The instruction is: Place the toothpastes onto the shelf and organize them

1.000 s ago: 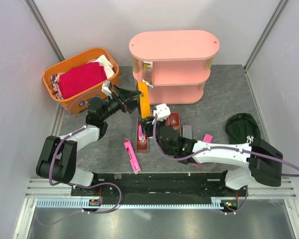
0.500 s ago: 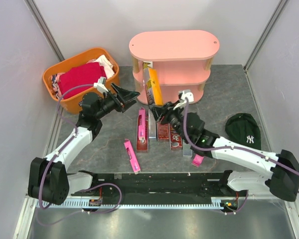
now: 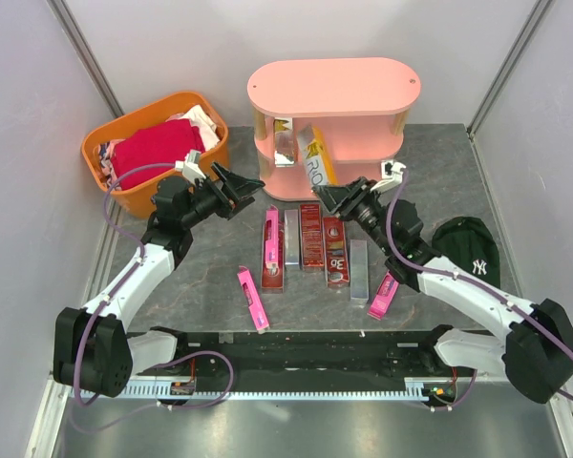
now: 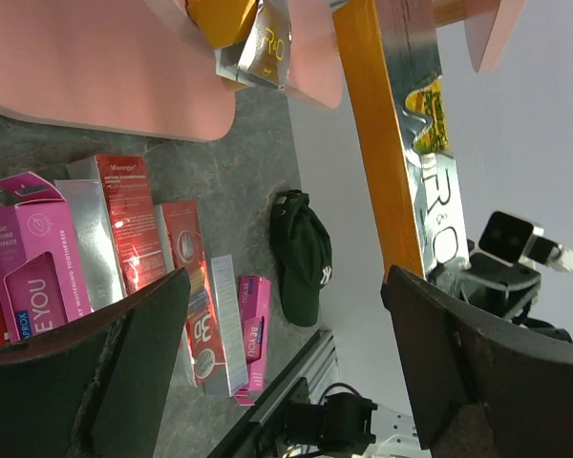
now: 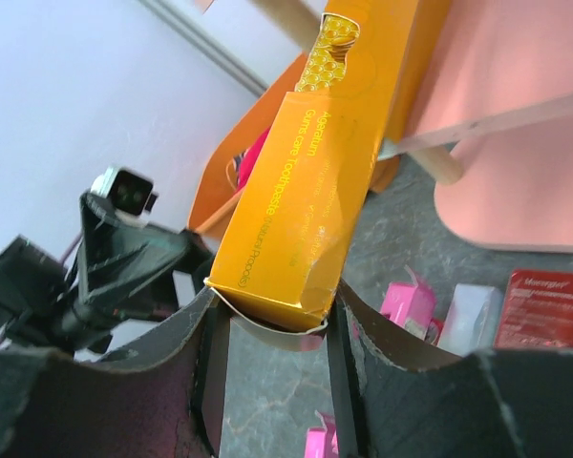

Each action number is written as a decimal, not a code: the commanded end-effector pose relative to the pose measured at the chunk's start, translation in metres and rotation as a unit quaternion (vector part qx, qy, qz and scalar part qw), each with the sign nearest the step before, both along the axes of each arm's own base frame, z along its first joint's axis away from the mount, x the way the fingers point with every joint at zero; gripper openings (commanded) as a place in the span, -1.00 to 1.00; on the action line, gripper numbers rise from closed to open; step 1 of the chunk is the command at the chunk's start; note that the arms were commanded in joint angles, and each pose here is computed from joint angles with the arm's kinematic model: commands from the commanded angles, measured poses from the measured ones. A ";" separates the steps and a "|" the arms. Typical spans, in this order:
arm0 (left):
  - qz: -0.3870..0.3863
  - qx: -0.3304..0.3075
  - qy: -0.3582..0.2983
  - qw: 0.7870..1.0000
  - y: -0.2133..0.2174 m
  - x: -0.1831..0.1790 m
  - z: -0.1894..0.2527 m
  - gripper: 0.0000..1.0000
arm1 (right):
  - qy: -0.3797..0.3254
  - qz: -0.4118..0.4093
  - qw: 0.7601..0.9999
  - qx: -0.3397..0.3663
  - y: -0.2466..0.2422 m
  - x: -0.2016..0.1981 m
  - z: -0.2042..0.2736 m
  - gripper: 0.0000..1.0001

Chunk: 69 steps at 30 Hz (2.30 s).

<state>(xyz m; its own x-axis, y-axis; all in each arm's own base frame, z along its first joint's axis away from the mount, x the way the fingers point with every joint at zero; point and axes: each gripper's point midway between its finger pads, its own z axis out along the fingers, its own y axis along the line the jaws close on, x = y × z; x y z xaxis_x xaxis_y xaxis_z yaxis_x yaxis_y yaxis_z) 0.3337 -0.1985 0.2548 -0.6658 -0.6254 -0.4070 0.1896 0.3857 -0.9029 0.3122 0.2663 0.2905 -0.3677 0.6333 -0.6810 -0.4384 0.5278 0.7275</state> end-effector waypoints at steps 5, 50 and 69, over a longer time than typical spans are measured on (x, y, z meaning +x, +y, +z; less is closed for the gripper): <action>-0.004 0.023 -0.033 0.999 0.002 0.002 0.008 0.82 | -0.037 0.011 0.997 0.073 -0.015 0.030 0.031 -0.85; -0.039 0.015 -0.026 0.999 -0.002 -0.012 0.000 0.81 | 0.030 -0.022 0.998 0.059 0.022 0.169 -0.022 -0.77; -0.049 0.017 -0.015 0.999 -0.004 -0.014 -0.010 0.81 | 0.074 0.007 0.996 0.057 0.041 0.158 -0.053 -0.73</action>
